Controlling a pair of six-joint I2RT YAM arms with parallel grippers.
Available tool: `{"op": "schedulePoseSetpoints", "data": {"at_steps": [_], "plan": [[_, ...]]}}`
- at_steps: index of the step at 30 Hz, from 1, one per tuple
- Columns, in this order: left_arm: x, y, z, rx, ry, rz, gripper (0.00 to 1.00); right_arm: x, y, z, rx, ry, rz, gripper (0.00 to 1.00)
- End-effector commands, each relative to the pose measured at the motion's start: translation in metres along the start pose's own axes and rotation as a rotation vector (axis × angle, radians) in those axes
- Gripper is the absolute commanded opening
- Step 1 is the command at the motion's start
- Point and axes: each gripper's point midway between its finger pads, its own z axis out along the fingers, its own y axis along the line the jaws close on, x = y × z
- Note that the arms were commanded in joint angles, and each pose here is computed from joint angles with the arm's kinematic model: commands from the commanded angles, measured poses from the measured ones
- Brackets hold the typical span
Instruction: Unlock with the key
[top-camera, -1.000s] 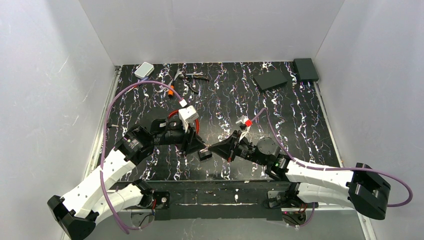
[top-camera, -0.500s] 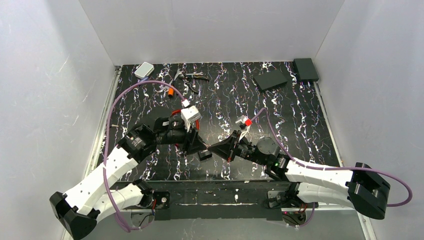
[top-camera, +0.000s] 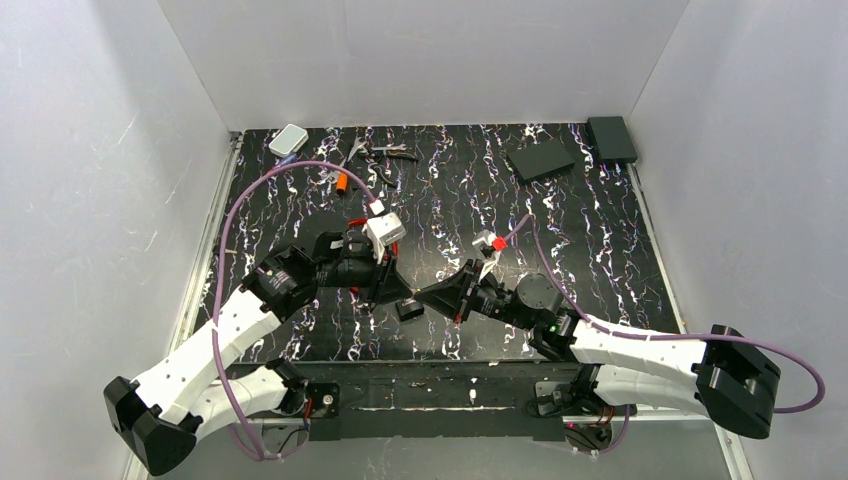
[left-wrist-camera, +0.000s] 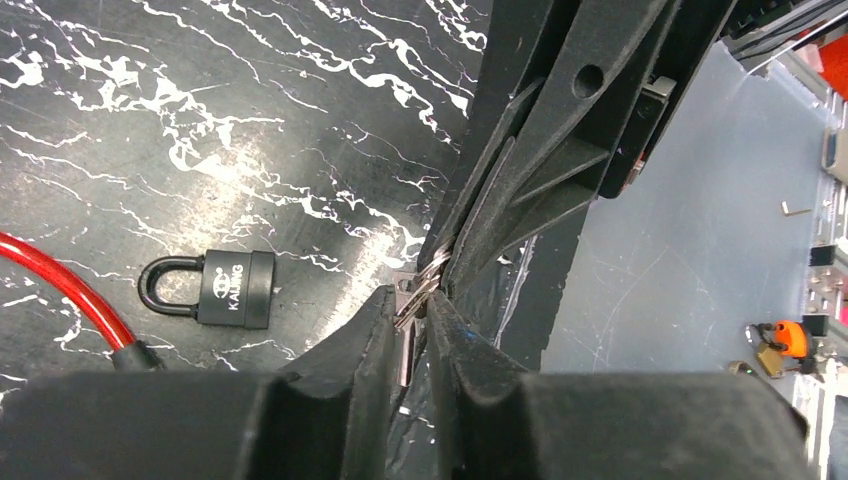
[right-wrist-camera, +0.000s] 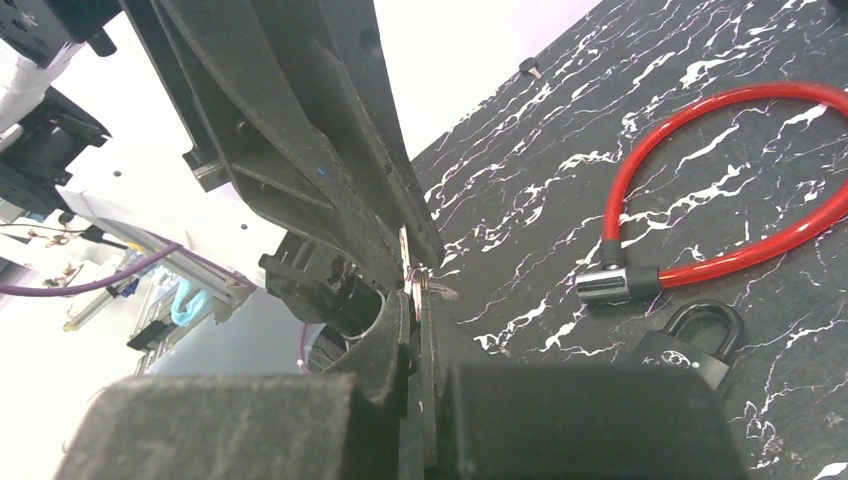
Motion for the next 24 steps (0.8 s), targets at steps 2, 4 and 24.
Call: {"op": "schedulePoseSetpoints", "data": {"at_steps": [2, 4, 24], "plan": [[-0.006, -0.012, -0.002, 0.056, -0.006, 0.0, 0.04, -0.031, 0.026, 0.008, -0.085, -0.084, -0.015, 0.01], [-0.006, -0.012, -0.001, 0.06, -0.004, -0.004, 0.0, -0.03, 0.025, 0.008, -0.081, -0.082, -0.015, 0.01], [0.013, 0.014, 0.012, -0.044, 0.112, -0.057, 0.0, -0.064, -0.013, -0.018, 0.224, -0.149, -0.094, 0.71]]}}
